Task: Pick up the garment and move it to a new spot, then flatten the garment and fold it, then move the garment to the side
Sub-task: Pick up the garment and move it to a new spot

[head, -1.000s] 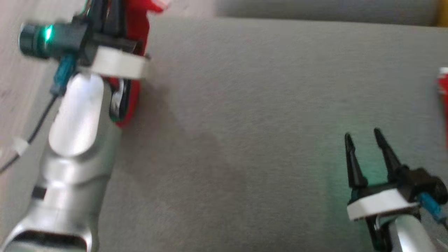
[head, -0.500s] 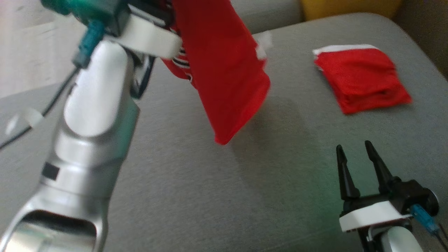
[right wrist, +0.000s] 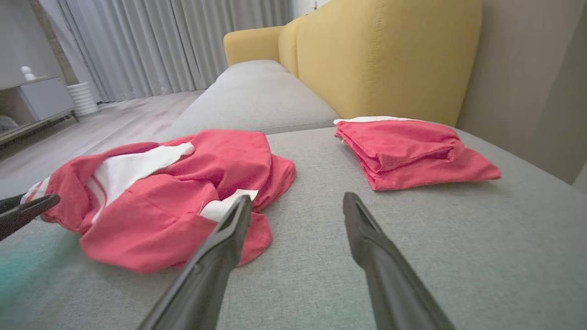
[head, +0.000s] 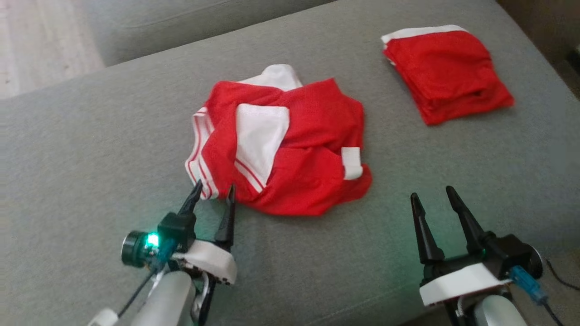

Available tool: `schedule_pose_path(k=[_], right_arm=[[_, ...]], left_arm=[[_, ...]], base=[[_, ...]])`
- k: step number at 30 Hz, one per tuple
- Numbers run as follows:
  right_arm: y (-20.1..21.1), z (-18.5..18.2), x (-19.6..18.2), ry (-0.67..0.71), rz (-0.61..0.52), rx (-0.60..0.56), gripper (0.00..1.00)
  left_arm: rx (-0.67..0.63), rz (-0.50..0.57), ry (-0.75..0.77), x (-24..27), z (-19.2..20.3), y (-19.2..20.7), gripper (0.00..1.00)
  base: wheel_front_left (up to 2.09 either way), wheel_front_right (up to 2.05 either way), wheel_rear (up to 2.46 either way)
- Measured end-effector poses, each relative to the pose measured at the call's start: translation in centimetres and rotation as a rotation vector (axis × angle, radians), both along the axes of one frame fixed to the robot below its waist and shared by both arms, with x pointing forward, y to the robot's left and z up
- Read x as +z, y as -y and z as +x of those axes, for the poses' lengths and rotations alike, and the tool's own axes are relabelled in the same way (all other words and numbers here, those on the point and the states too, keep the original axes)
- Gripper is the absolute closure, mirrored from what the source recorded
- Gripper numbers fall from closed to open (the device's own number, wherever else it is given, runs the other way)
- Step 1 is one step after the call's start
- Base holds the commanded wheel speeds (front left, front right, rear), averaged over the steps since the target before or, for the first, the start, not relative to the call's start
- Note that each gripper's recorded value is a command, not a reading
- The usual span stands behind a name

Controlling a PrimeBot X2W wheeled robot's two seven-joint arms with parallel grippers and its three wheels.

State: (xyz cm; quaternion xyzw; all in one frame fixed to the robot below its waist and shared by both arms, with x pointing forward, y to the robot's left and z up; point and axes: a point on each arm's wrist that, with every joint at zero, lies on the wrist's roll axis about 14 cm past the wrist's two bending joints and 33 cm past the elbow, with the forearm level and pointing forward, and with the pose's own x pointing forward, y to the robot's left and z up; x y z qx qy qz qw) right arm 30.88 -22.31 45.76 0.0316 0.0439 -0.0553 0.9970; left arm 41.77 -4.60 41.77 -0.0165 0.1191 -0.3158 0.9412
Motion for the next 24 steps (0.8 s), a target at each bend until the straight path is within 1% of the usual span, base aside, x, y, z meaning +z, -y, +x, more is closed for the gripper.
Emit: schedule_pose_path(k=[2, 6, 10, 12, 17, 19, 24], right_arm=[[-0.6, 0.4, -0.2, -0.003, 0.005, 0.020, 0.00], [-1.6, 1.1, -0.1, 0.009, 0.024, 0.057, 0.00], [-3.1, 0.9, -0.3, 0.008, 0.037, 0.105, 0.00], [-3.7, 0.7, -0.5, 0.006, 0.041, 0.126, 0.00], [-4.9, 1.0, 0.3, 0.035, 0.038, 0.173, 0.00], [-5.6, 1.0, 0.6, 0.044, 0.037, 0.198, 0.00], [-7.0, 0.5, 0.9, 0.056, 0.044, 0.244, 0.00]], left_arm=[[0.052, -0.029, 0.013, 0.6, -0.4, -1.1, 0.00], [0.196, -0.093, 0.095, 3.9, -0.8, -4.4, 0.00], [0.371, -0.104, 0.118, 4.7, -3.7, -9.7, 0.00], [0.433, -0.117, 0.129, 5.3, -5.4, -11.6, 0.00], [0.565, -0.146, 0.215, 8.0, -8.3, -15.4, 0.00], [0.608, -0.151, 0.230, 8.4, -9.4, -16.7, 0.00], [0.642, -0.109, 0.236, 7.7, -12.1, -18.1, 0.00]], base=[[0.00, 0.00, 0.00], [0.00, 0.00, 0.00], [0.00, 0.00, 0.00], [0.00, 0.00, 0.00], [0.00, 0.00, 0.00], [0.00, 0.00, 0.00], [0.00, 0.00, 0.00]])
